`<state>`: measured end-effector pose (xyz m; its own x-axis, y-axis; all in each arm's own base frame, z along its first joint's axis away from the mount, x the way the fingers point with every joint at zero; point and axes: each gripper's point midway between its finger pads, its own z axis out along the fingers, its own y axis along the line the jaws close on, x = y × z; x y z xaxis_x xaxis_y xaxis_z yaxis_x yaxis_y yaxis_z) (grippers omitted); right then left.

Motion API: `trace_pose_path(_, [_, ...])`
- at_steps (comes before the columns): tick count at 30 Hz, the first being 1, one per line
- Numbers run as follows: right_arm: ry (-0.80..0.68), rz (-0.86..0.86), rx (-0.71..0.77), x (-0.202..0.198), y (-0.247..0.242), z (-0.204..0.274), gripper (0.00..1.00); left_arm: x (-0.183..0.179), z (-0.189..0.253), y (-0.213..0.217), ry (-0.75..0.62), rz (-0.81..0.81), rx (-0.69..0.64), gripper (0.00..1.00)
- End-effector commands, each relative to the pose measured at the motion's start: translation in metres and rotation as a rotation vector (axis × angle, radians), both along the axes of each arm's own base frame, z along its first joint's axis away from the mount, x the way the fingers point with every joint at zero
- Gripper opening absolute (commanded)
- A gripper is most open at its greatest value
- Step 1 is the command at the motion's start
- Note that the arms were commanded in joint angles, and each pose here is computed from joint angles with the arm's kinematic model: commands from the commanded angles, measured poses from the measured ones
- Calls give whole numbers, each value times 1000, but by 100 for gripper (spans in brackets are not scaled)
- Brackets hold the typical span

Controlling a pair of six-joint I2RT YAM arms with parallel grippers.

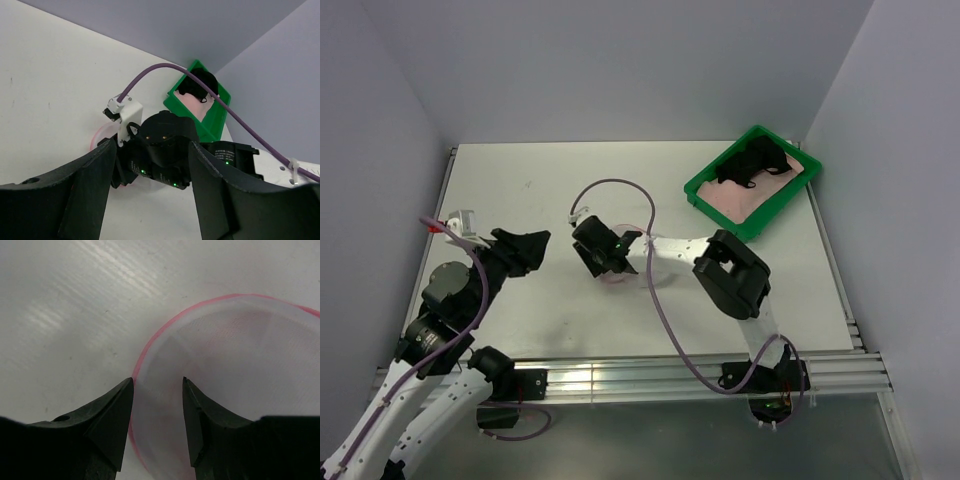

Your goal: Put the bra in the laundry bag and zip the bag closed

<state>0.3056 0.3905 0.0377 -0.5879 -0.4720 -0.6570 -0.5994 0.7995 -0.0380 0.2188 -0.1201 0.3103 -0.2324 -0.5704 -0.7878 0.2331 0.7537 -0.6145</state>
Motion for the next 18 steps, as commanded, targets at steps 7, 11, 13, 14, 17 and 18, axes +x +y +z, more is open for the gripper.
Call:
trace_pose_path(7, [-51, -95, -115, 23, -2, -20, 20, 1, -29, 1, 55, 18, -5, 66])
trace_pose_path(11, [-63, -85, -46, 23, 7, -6, 27, 4, -41, -1, 79, 22, -4, 66])
trace_pose_path(13, [-45, -67, -24, 20, 11, -4, 52, 5, -46, -3, 91, 16, -7, 66])
trace_pose_path(14, [-34, -61, -19, 18, 13, -5, 54, 5, -47, -4, 93, 14, -6, 66])
trace_pose_path(17, [-6, -50, -13, 13, 16, -14, 56, 6, -48, -4, 95, 13, -8, 66])
trace_pose_path(18, [3, -53, -20, 11, 13, -20, 54, 6, -49, -4, 95, 14, -8, 66])
